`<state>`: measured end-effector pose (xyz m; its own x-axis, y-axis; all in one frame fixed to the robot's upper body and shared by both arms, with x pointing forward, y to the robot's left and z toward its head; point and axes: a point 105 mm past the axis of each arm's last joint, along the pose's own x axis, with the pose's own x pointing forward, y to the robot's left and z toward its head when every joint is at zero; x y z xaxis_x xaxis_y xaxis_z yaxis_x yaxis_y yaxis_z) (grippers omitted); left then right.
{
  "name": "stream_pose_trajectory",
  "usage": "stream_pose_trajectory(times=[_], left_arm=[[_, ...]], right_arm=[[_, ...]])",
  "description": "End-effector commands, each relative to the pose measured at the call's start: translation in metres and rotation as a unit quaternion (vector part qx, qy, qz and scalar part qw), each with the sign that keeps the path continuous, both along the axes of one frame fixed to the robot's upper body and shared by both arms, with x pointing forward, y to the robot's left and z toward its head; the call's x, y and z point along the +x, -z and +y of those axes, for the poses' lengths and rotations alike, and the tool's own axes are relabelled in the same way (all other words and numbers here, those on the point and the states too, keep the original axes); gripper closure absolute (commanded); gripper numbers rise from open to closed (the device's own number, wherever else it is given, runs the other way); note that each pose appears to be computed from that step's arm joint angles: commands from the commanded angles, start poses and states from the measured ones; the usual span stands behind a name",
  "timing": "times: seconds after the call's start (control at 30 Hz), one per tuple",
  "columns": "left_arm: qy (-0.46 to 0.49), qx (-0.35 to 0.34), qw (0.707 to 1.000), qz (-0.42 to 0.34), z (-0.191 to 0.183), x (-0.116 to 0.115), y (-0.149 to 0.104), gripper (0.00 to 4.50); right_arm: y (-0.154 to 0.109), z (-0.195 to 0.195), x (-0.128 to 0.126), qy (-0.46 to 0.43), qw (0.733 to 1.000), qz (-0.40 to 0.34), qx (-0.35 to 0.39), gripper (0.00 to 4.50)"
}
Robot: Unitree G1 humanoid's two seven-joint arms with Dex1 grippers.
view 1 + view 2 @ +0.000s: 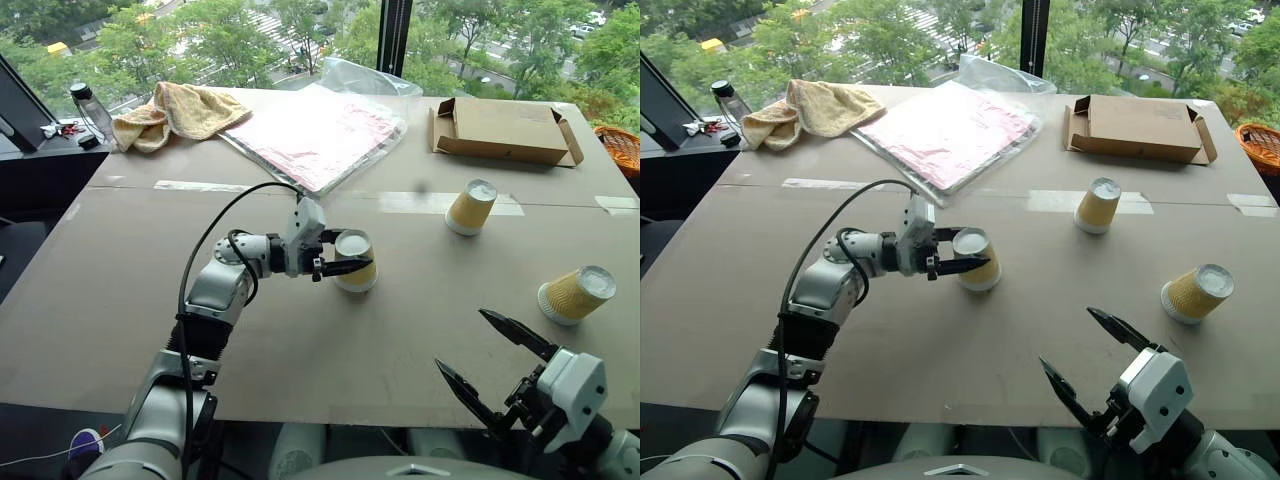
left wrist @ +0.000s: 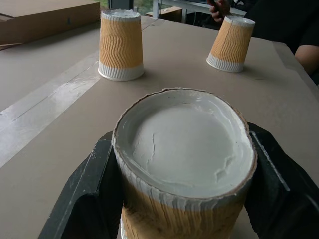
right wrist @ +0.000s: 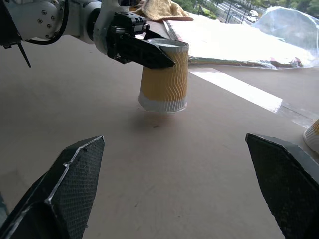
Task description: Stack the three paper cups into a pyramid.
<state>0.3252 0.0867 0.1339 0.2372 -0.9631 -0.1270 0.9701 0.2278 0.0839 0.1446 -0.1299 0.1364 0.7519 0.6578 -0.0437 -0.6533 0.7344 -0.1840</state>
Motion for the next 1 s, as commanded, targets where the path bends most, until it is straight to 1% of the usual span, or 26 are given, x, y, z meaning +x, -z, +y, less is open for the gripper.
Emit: stream_pose_trajectory(times=[0.03, 0.07, 0.1, 0.17, 0.3, 0.4, 0.5, 0.57, 0.63, 0.77, 0.9, 1.0], left_arm=[[0.027, 0.041, 0.998, -0.024, -0.005, 0.001, 0.012, 1.54], [0.028, 0.041, 0.999, -0.023, -0.004, 0.001, 0.014, 1.02], [0.027, 0.038, 0.999, -0.024, -0.003, 0.002, 0.014, 0.75], [0.019, 0.025, 0.999, -0.033, -0.001, 0.004, 0.008, 0.02], [0.018, -0.033, 0.999, -0.032, 0.007, 0.000, -0.015, 0.02], [0.026, -0.074, 0.997, -0.019, 0.015, -0.009, -0.035, 0.02], [0.059, -0.093, 0.994, -0.010, 0.020, -0.029, -0.049, 0.02], [0.115, -0.093, 0.989, 0.009, 0.020, -0.054, -0.057, 0.02], [0.151, -0.081, 0.985, 0.024, 0.018, -0.071, -0.059, 0.02], [0.184, -0.071, 0.980, 0.031, 0.008, -0.091, -0.063, 0.02], [0.185, -0.067, 0.980, 0.025, 0.002, -0.098, -0.064, 0.02], [0.178, -0.065, 0.982, 0.022, 0.000, -0.103, -0.062, 0.02]], right_arm=[[-0.017, 0.001, -0.005, 0.031, 0.999, -0.034, -0.003, 0.00], [-0.017, 0.000, -0.005, 0.042, 0.999, -0.034, -0.002, 0.00], [-0.018, -0.002, -0.005, 0.052, 0.998, -0.034, -0.001, 0.00], [-0.019, -0.008, -0.002, 0.081, 0.996, -0.037, 0.002, 0.00], [-0.030, -0.034, 0.011, 0.178, 0.981, -0.070, 0.012, 0.00], [-0.034, -0.066, 0.025, 0.267, 0.959, -0.091, -0.011, 0.00], [-0.034, -0.104, 0.040, 0.354, 0.930, -0.093, -0.042, 0.00], [-0.029, -0.130, 0.051, 0.399, 0.912, -0.079, -0.058, 0.00], [-0.022, -0.153, 0.060, 0.440, 0.895, -0.050, -0.046, 0.00], [-0.013, -0.176, 0.075, 0.470, 0.882, -0.009, -0.021, 0.00], [-0.002, -0.179, 0.084, 0.467, 0.883, 0.037, 0.023, 0.00], [0.006, -0.182, 0.086, 0.472, 0.878, 0.065, 0.047, 0.00]])
